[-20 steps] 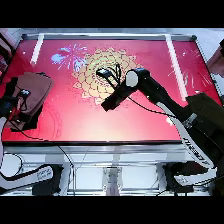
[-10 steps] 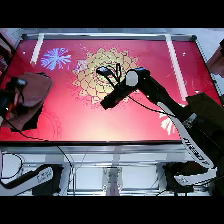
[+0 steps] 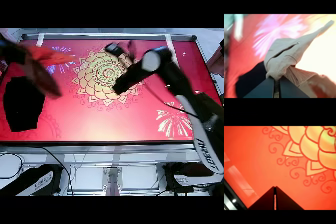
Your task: Fold the clothes and pants, and hang the long-sleeved shirts on hangers.
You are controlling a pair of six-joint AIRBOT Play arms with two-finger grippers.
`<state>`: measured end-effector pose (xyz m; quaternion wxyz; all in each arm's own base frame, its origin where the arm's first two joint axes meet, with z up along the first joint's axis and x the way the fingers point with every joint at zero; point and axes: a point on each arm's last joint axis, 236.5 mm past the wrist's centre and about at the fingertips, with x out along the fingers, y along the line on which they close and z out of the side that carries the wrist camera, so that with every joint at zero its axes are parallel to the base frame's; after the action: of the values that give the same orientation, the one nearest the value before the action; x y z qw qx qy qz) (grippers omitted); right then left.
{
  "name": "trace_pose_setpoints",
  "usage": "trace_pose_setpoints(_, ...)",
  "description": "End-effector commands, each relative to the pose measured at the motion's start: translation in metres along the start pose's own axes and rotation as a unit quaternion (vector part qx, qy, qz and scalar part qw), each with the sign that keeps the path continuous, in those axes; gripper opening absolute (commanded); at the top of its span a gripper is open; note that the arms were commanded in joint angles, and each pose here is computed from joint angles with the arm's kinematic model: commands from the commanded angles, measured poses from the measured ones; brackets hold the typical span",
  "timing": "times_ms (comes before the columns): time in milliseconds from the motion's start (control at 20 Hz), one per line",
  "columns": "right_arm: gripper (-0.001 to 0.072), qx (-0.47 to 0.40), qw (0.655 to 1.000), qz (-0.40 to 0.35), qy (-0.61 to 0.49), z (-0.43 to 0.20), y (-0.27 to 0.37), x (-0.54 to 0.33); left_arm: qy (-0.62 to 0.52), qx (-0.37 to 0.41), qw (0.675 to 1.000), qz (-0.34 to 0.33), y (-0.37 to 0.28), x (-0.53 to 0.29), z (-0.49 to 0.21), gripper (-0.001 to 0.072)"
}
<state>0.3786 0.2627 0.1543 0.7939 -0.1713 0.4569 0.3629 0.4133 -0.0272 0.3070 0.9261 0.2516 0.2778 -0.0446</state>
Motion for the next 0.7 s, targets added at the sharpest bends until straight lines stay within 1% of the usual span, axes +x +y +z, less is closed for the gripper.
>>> trace_pose_setpoints(0,0.0008,0.017,0.997,-0.066,-0.031,-0.015,-0.046,-0.080,-0.019,0.059,0.991,-0.116,-0.089,-0.035,0.034,0.0035)
trace_pose_setpoints(150,0.0009,0.053,0.993,-0.097,-0.031,-0.051,-0.061,-0.136,0.007,0.146,0.968,-0.206,-0.190,-0.030,0.032,0.0036)
trace_pose_setpoints(200,0.0030,0.065,0.993,-0.101,-0.022,-0.066,-0.061,-0.146,0.011,0.173,0.958,-0.229,-0.224,-0.028,0.032,0.0036)
trace_pose_setpoints(250,0.0087,0.076,0.991,-0.105,-0.016,-0.081,-0.061,-0.152,0.020,0.200,0.947,-0.251,-0.258,-0.024,0.027,0.0036)
trace_pose_setpoints(300,0.0106,0.084,0.991,-0.106,-0.010,-0.096,-0.059,-0.152,0.032,0.223,0.937,-0.268,-0.288,-0.018,0.020,0.0036)
trace_pose_setpoints(400,0.0105,0.091,0.991,-0.102,0.004,-0.127,-0.052,-0.141,0.064,0.264,0.917,-0.294,-0.343,-0.006,0.000,0.0037)
trace_pose_setpoints(500,0.0109,0.103,0.991,-0.083,0.004,-0.154,-0.037,-0.114,0.091,0.281,0.906,-0.303,-0.376,0.006,-0.017,0.0036)
trace_pose_setpoints(550,0.0161,0.112,0.992,-0.065,-0.005,-0.164,-0.026,-0.096,0.104,0.280,0.905,-0.303,-0.386,0.013,-0.024,0.0037)
trace_pose_setpoints(600,0.0231,0.124,0.991,-0.047,-0.018,-0.172,-0.017,-0.079,0.115,0.274,0.906,-0.301,-0.390,0.018,-0.028,0.0037)
trace_pose_setpoints(650,0.0319,0.138,0.989,-0.030,-0.037,-0.177,-0.010,-0.061,0.121,0.267,0.908,-0.299,-0.391,0.021,-0.030,0.0036)
